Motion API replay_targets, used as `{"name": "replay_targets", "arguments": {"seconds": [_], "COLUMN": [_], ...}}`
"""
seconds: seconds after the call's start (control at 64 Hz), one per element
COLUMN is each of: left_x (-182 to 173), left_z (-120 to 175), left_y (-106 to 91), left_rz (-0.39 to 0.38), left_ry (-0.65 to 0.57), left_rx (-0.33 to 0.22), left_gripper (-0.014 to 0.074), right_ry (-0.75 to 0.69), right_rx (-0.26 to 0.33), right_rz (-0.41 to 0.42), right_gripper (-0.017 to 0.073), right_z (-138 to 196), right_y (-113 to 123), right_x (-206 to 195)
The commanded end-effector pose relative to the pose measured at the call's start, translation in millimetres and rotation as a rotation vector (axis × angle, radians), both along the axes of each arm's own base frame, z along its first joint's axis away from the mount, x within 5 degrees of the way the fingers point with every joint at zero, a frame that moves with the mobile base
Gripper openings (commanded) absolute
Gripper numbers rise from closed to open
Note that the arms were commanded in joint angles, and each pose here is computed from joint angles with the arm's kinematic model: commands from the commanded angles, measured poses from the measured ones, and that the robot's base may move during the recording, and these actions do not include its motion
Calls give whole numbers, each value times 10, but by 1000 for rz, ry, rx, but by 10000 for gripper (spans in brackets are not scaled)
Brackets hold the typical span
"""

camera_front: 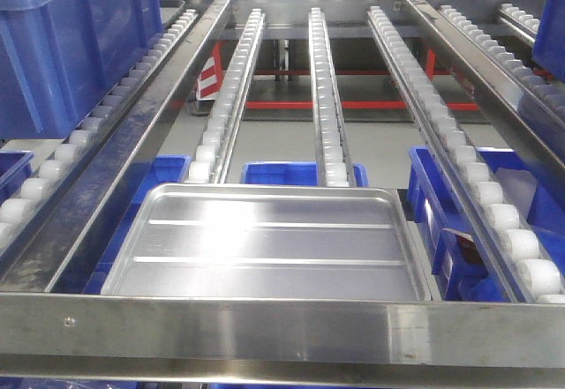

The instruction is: Grab silver tray and stack on right shelf

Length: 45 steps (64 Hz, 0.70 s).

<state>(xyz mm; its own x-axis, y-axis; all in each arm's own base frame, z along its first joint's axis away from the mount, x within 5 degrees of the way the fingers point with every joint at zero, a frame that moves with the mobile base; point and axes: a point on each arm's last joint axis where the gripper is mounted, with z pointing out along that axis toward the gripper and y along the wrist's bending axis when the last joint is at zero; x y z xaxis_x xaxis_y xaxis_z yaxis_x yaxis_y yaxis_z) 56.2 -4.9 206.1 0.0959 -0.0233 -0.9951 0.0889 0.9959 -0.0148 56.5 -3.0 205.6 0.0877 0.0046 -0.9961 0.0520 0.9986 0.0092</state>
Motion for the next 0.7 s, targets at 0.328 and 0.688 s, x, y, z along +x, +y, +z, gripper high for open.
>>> {"name": "replay_targets", "arguments": {"seconds": [0.328,0.688], "left_x": [-13,-13], "left_z": [25,29], "left_y": [1,1], "left_rz": [1,1], "left_ry": [-81,-84], "left_rx": [-6,-6], "left_gripper": [-92,-92], "right_ry": [-137,-154], "right_rx": [-22,-23], "right_rz": [-1,-2], "right_gripper": [57,57], "right_z": [163,179], "right_y": [3,3], "right_x": [-44,-47]}}
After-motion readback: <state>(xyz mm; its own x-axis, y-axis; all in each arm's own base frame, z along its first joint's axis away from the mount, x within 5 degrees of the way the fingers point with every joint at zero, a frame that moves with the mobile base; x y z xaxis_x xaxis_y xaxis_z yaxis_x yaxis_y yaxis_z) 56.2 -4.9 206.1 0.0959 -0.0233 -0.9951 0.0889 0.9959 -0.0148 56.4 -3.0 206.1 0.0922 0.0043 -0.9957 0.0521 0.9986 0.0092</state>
